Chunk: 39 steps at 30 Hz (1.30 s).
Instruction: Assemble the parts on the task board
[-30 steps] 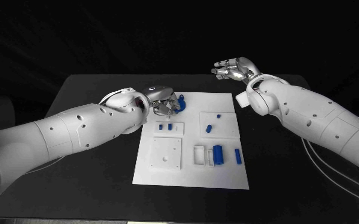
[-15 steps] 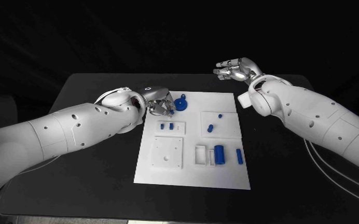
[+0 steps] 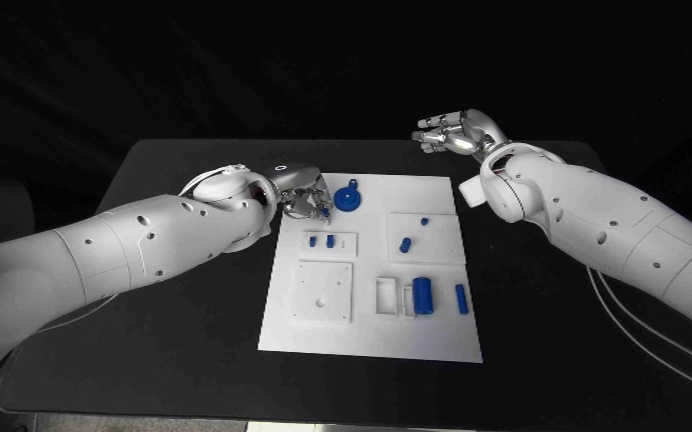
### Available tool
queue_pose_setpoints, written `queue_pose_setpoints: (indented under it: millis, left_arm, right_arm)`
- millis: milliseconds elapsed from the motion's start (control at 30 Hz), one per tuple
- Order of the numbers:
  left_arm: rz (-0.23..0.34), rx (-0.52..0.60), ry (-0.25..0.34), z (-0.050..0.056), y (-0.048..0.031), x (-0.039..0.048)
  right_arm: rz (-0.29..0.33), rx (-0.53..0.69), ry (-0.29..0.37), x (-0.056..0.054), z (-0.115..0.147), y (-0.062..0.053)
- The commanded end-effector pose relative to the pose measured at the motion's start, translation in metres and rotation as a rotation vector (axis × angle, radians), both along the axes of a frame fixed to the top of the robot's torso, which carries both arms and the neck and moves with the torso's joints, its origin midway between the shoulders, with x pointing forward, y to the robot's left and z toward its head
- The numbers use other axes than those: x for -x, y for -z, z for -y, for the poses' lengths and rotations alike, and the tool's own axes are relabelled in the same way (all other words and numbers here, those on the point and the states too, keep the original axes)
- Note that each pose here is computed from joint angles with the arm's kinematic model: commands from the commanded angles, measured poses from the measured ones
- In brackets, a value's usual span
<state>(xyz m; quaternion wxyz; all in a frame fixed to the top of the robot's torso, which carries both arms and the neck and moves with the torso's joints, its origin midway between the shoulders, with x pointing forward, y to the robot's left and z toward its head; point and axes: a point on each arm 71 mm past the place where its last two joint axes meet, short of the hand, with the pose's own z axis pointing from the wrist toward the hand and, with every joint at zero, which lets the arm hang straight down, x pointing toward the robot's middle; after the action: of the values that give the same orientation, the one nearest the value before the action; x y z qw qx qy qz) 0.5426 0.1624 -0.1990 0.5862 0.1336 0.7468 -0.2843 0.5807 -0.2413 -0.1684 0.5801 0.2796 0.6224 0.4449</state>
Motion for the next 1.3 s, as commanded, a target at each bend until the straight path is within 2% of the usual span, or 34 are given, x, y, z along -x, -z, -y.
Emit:
queue_pose_setpoints:
  millis: [33,400,1300]
  left_arm:
    - [-0.012,-0.014,0.004,0.001,0.0011,-0.0004]
    - [-0.008,-0.056,0.015,0.002,0.0036,-0.0018]
    - [-0.018,-0.067,0.034,0.012,0.0073,-0.0027]
  right_arm:
    - [0.0,-0.003,-0.012,0.0,-0.001,0.0]
    - [0.001,-0.004,-0.013,0.001,-0.001,0.001]
    - [0.0,-0.004,-0.014,0.001,-0.002,0.001]
